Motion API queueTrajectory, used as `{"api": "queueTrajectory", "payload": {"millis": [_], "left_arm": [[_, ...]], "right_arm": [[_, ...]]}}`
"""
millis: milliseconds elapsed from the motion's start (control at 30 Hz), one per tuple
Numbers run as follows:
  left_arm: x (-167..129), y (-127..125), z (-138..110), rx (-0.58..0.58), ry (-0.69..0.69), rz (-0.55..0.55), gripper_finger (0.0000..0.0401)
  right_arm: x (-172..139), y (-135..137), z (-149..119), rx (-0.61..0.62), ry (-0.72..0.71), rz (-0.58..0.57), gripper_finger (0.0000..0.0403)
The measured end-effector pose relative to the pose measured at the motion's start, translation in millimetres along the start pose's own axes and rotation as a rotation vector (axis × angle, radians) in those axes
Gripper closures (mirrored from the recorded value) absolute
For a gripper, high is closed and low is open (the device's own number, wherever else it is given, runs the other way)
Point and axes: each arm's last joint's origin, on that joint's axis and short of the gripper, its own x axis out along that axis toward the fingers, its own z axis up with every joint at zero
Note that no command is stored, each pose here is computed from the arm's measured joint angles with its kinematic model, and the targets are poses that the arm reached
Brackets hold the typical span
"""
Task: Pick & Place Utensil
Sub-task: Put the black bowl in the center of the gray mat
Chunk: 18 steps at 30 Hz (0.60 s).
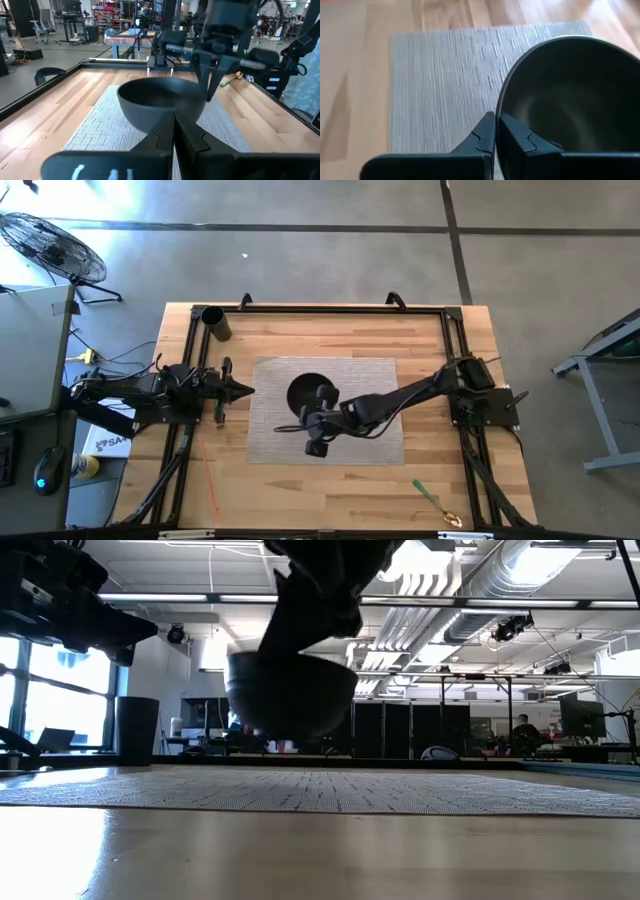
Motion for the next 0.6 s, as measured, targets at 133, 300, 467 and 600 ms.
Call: {"api": "queueTrajectory", "payload": {"millis": [133, 300, 467, 600], "left_arm": [[0.0, 0.0, 0.0, 0.000, 0.000, 0.000, 0.0400], [0.0, 0.0, 0.0, 0.000, 0.000, 0.000, 0.0400], [0.0, 0.0, 0.0, 0.000, 0.000, 0.000, 0.0400], [0.0, 0.0, 0.0, 0.000, 0.000, 0.000, 0.0400]], "right_arm": [[7.5, -6.3, -4.4, 0.005, 0.058, 0.018, 0.0393], [7.6, -9.0, -9.1, 0.032, 0.099, -0.024, 0.0395], [5.2, -5.4, -13.2, 0.089, 0.110, -0.071, 0.0392], [1.3, 0.1, -19.1, 0.114, 0.127, -0.118, 0.0392]]}}
